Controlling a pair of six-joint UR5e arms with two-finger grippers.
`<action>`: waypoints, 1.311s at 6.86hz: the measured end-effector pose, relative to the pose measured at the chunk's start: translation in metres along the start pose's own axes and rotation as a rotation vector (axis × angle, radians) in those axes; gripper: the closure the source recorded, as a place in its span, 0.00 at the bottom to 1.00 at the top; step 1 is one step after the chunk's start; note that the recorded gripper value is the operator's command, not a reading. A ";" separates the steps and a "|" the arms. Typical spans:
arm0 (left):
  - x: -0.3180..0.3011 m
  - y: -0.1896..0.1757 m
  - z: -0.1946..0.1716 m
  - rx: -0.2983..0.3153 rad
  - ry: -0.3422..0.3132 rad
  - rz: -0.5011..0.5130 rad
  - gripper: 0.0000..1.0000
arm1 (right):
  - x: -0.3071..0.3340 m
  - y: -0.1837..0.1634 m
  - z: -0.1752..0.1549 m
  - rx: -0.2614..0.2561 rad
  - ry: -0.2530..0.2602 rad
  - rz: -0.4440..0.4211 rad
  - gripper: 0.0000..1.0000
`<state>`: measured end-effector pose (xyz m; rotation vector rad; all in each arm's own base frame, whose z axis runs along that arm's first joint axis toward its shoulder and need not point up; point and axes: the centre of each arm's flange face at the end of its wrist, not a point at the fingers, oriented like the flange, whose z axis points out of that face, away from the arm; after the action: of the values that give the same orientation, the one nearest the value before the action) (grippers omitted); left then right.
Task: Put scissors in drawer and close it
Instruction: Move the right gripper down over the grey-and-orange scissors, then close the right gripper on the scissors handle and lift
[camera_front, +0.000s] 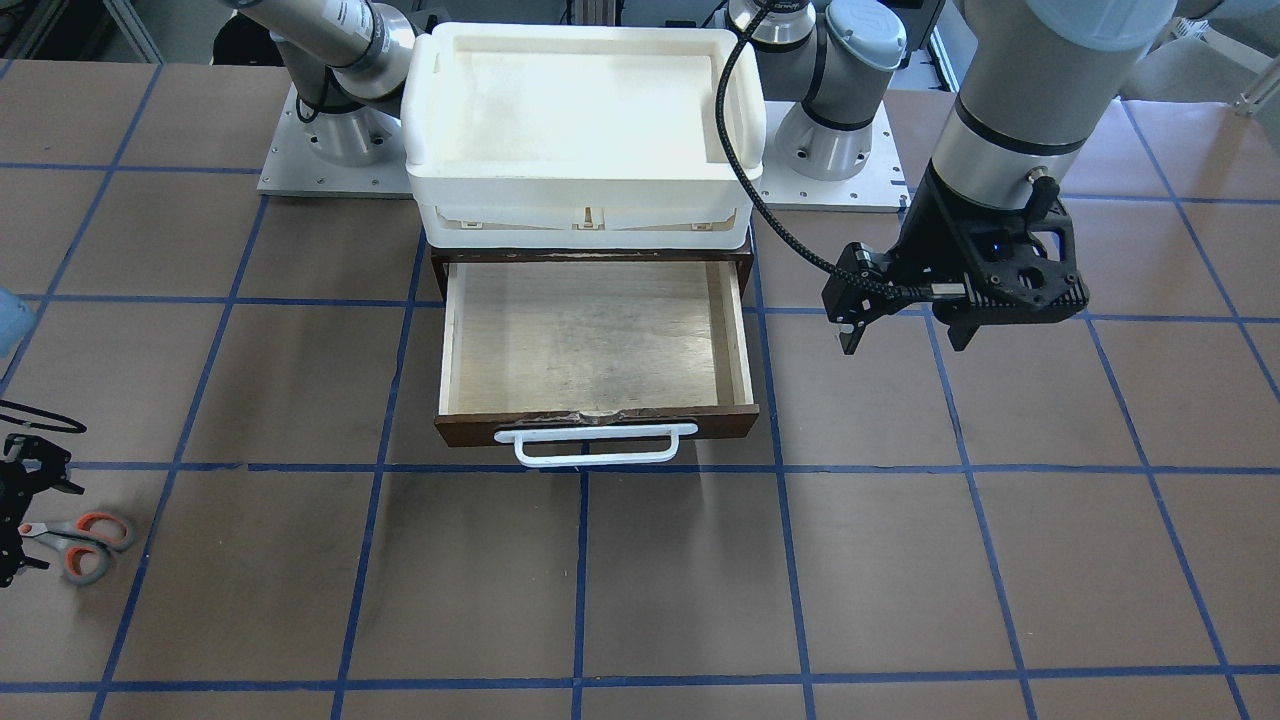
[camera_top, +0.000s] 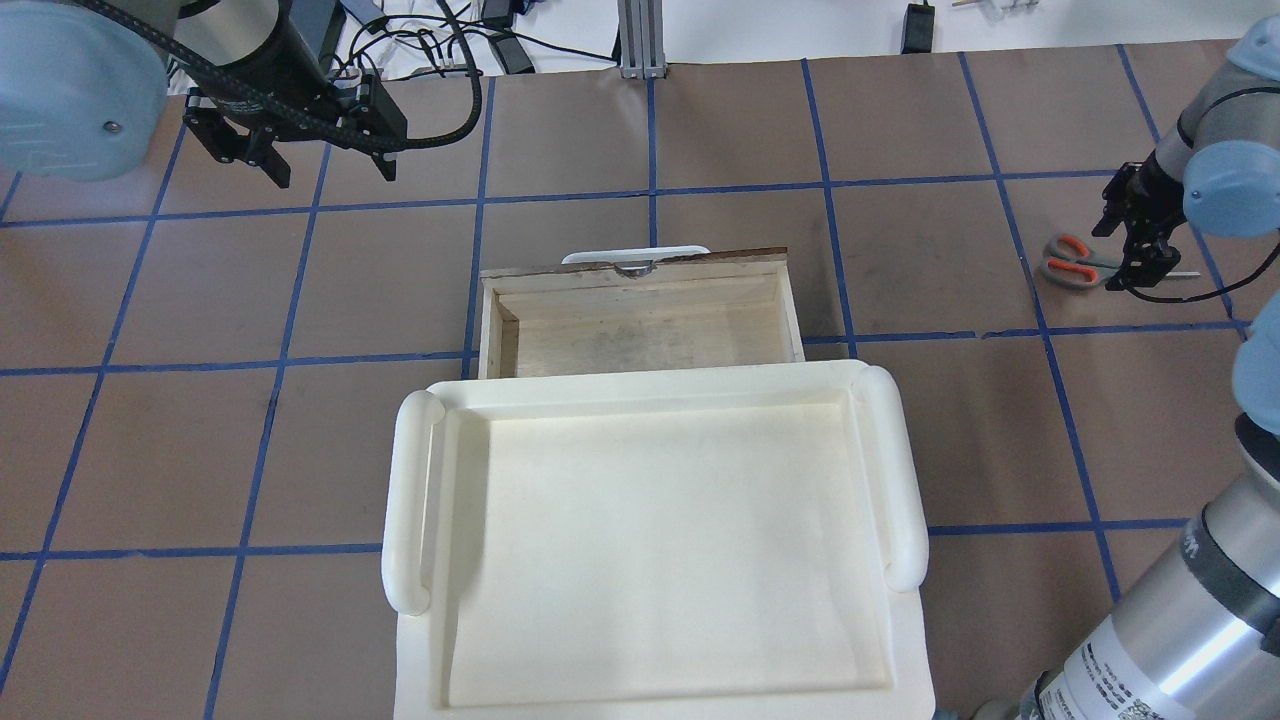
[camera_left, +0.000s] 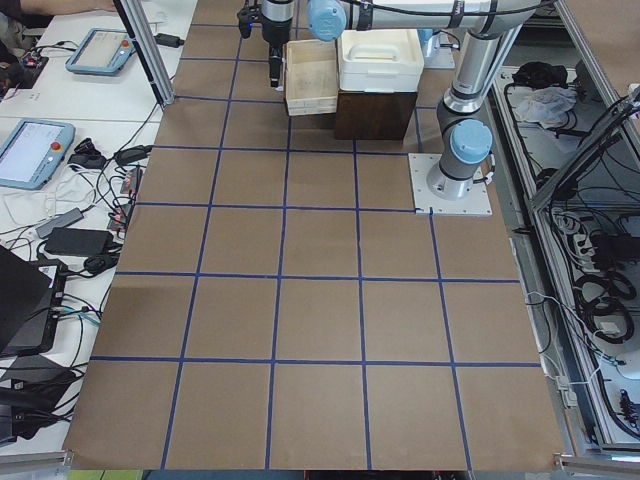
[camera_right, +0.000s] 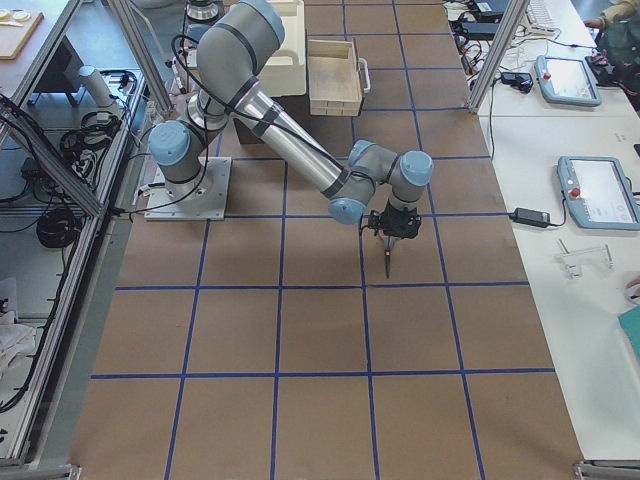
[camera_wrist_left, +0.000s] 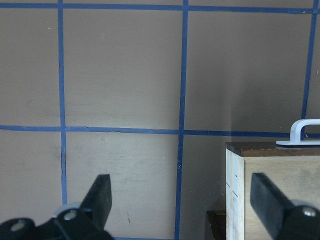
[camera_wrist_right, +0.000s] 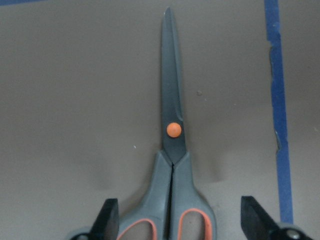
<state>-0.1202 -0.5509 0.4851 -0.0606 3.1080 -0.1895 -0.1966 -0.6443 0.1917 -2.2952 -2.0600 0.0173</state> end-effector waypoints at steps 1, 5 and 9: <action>0.000 0.002 -0.003 -0.001 0.000 0.000 0.00 | 0.001 -0.002 0.003 0.007 0.000 0.000 0.15; -0.001 0.011 -0.008 -0.028 0.001 0.000 0.00 | 0.003 -0.014 0.013 -0.005 0.009 -0.009 0.21; 0.005 0.011 0.013 -0.081 0.041 -0.010 0.00 | 0.003 -0.018 0.014 -0.009 0.008 -0.014 0.48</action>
<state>-0.1249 -0.5415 0.4702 -0.0749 3.1561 -0.0655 -0.2146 -0.6389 0.1787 -2.2823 -2.0763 -0.0021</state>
